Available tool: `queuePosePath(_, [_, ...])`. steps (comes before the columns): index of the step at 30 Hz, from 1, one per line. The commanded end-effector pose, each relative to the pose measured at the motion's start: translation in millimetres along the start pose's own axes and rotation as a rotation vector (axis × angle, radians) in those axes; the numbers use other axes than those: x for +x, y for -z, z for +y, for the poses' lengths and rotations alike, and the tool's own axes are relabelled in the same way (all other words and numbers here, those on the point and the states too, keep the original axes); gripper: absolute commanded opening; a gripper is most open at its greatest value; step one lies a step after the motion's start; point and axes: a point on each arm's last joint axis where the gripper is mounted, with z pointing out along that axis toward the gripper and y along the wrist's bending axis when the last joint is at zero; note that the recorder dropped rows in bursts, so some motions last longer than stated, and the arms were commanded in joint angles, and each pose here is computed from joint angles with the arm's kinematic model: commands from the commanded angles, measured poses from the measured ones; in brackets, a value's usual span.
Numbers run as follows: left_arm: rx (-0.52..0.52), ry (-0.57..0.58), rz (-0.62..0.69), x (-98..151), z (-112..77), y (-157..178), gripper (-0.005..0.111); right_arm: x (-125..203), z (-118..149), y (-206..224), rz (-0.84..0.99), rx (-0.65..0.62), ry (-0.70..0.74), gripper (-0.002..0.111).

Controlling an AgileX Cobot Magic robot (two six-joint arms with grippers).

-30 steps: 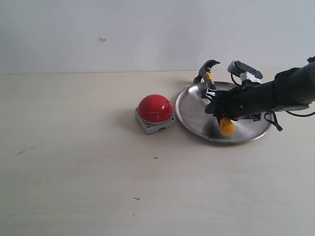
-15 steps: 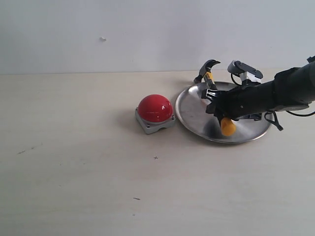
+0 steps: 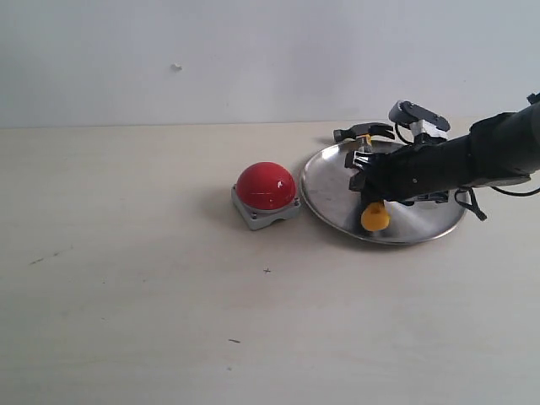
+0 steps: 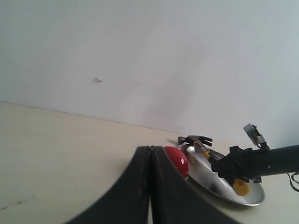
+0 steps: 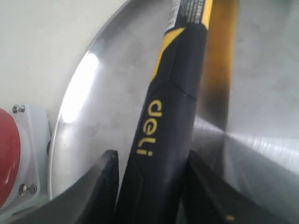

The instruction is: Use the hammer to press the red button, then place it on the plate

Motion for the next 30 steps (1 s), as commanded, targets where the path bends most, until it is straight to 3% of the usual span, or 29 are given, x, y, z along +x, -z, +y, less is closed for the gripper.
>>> queuePosePath(1, [-0.001, -0.003, 0.003, 0.3, 0.1, -0.3, 0.000, -4.2, 3.8, 3.7, 0.003, 0.003, 0.017, 0.043])
queuePosePath(10, [-0.001, -0.003, 0.003, 0.3, 0.1, -0.3, 0.000, -3.9, 2.6, 5.5, 0.016, 0.028, -0.013, 0.056])
queuePosePath(19, [-0.001, -0.003, 0.003, 0.3, 0.1, -0.3, 0.000, -18.6, 22.1, 37.1, 0.016, 0.013, 0.014, 0.055])
queuePosePath(22, [-0.001, -0.003, 0.003, 0.3, 0.1, -0.3, 0.000, -20.3, 33.3, 54.9, 0.061, -0.006, 0.042, 0.047])
queuePosePath(28, [-0.001, -0.003, 0.003, 0.3, 0.1, -0.3, 0.000, 7.6, 35.5, 107.2, 0.068, 0.082, 0.118, 0.008])
queuePosePath(30, [-0.001, -0.003, 0.003, 0.3, 0.1, -0.3, 0.000, 27.4, 34.5, 131.6, 0.046, 0.106, 0.155, 0.000])
